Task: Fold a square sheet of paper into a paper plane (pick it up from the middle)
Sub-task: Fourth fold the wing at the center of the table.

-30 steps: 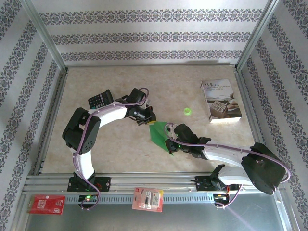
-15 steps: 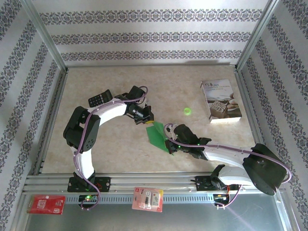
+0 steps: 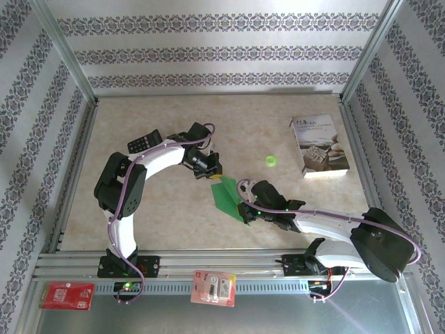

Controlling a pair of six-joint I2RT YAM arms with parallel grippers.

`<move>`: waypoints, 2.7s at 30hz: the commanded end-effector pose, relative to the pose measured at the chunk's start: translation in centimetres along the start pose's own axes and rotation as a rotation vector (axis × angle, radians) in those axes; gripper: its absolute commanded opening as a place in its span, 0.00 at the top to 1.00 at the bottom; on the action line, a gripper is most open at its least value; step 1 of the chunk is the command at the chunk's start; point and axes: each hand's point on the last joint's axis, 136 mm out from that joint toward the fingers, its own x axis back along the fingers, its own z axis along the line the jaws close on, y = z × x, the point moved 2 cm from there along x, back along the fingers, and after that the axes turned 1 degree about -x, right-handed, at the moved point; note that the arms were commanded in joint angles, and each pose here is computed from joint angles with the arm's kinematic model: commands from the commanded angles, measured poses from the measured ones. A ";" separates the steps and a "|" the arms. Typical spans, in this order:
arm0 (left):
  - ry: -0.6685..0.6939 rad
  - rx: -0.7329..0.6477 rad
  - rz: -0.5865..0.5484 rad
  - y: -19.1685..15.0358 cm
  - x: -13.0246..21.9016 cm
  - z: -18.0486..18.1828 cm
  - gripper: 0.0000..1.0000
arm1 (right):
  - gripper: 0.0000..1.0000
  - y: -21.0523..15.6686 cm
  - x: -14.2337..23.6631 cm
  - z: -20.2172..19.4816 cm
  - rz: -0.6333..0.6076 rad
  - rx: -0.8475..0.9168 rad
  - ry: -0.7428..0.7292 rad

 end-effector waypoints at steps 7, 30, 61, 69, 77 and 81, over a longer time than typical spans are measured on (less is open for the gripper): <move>0.050 -0.001 -0.046 1.1 1.7 0.8 0.75 | 1.00 -1.4 -0.5 -0.3 0.024 -0.124 0.071; -0.105 -0.001 -0.104 -5.4 0.6 0.4 0.63 | 1.00 -0.8 -0.4 -0.5 0.080 -0.373 0.228; -0.042 -0.051 0.030 -8.0 -5.6 1.7 0.91 | 1.00 0.1 -0.3 -2.4 0.080 -0.556 0.326; 0.029 -0.048 0.042 -8.4 -6.2 3.5 0.93 | 1.00 0.1 -0.4 -2.7 0.077 -0.566 0.319; 0.084 -0.058 0.049 -8.5 -6.3 4.6 0.95 | 1.00 -0.4 -0.8 -3.3 0.089 -0.599 0.300; 0.096 -0.063 0.051 -8.5 -6.2 4.7 0.95 | 1.00 -0.6 -1.0 -3.6 0.093 -0.607 0.299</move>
